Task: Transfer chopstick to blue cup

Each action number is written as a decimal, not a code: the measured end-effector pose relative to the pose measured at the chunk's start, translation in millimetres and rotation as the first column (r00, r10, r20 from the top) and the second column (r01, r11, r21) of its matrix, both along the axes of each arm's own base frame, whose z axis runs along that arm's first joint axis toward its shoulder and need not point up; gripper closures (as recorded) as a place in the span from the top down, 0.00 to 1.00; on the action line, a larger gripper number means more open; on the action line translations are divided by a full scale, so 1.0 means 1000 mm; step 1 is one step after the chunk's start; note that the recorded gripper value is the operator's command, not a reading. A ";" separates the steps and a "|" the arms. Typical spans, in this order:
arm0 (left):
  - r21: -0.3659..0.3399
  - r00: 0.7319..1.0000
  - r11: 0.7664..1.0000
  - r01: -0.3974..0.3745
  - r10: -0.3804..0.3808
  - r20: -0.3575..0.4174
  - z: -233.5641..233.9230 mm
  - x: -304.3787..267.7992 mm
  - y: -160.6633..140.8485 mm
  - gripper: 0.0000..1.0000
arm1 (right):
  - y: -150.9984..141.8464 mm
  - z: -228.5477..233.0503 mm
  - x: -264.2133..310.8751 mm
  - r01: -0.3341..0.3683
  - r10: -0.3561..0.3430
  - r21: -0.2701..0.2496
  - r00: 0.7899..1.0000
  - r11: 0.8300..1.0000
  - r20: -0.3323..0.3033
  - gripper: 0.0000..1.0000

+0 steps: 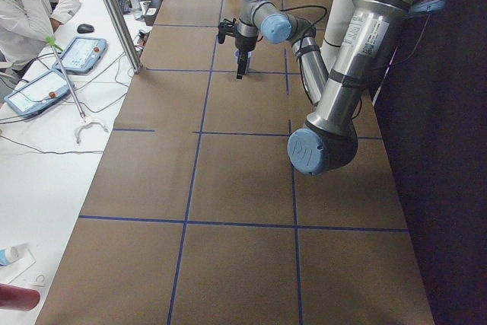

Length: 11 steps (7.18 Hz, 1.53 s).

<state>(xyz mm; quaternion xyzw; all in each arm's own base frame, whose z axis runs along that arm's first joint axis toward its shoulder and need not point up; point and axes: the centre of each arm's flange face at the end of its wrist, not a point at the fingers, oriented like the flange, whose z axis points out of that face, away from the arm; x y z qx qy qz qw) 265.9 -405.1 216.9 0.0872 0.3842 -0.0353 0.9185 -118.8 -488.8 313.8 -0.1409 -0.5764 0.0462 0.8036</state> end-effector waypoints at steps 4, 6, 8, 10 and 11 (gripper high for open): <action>-0.009 1.000 1.000 0.000 0.000 -0.005 0.000 0.003 0.000 1.00 | 0.021 -0.135 -0.180 0.142 -0.139 -0.077 0.989 0.987 0.046 0.04; -0.016 1.000 1.000 0.007 -0.008 -0.008 0.000 0.005 -0.001 1.00 | 0.031 -0.173 -0.230 0.171 -0.168 -0.100 0.985 0.980 0.037 0.04; -0.020 1.000 1.000 0.011 -0.011 -0.010 0.000 0.006 -0.001 1.00 | 0.042 -0.193 -0.271 0.157 -0.158 -0.119 0.987 0.980 0.001 0.04; -0.021 1.000 1.000 0.011 -0.012 -0.010 0.000 0.006 -0.001 1.00 | 0.041 -0.193 -0.294 0.123 -0.129 -0.127 0.991 0.984 -0.039 0.04; -0.021 1.000 1.000 0.012 -0.012 -0.011 0.000 0.006 -0.001 1.00 | 0.038 -0.188 -0.303 0.106 -0.114 -0.129 0.992 0.986 -0.061 0.13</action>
